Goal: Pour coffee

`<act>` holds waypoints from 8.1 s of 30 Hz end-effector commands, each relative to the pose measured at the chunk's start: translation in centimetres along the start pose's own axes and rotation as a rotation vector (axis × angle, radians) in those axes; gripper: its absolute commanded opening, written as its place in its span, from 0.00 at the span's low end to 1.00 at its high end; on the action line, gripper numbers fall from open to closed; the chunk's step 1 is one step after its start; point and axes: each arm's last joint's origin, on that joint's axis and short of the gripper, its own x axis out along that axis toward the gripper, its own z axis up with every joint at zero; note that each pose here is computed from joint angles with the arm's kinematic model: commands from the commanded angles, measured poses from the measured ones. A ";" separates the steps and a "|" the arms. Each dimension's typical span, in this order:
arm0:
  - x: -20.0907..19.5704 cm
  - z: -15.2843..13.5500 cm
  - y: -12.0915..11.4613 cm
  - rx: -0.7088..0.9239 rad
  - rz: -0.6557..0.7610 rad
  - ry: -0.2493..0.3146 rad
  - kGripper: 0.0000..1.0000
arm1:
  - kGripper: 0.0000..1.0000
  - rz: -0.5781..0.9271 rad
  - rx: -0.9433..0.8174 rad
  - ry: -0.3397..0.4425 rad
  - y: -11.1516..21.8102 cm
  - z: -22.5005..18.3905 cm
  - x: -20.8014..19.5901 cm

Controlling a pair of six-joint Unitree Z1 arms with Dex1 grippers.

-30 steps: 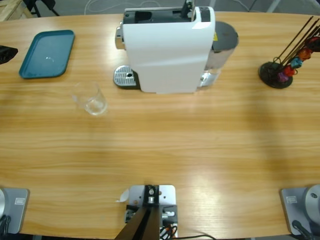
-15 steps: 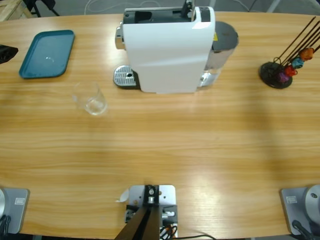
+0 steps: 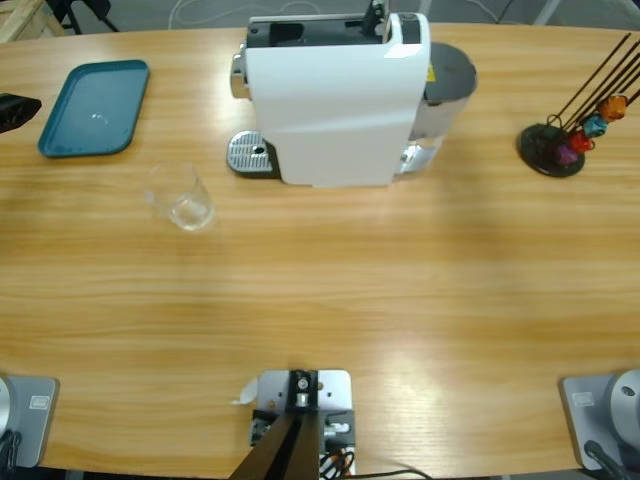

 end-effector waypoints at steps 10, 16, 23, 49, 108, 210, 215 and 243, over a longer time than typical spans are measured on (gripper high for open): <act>0.0 -1.8 -0.2 0.018 -0.015 0.013 1.00 | 0.13 0.537 -0.654 -0.045 13.7 3.1 2.3; 0.2 -2.1 -0.3 0.023 -0.014 0.005 1.00 | 0.13 0.562 -0.735 -0.082 16.8 6.3 5.8; 0.7 -2.1 -0.4 0.025 -0.015 0.015 1.00 | 0.13 0.558 -0.827 -0.091 18.9 7.6 8.6; 0.9 -2.4 -0.4 0.032 -0.013 0.023 1.00 | 0.13 0.481 -0.985 -0.088 20.4 8.8 13.7; 1.3 -2.6 -0.5 0.033 -0.015 0.029 1.00 | 0.13 0.483 -0.995 -0.009 20.6 8.0 18.1; 3.6 -2.4 -1.2 0.017 -0.032 0.052 0.99 | 0.00 0.217 -0.405 -0.243 24.8 5.8 13.0; 3.5 -2.6 -1.2 0.018 -0.031 0.054 0.99 | 0.00 0.206 -0.425 -0.205 25.5 4.7 14.4; 3.2 -2.9 -1.1 0.017 -0.030 0.051 0.99 | 0.00 0.194 -0.366 -0.059 27.3 -2.6 19.5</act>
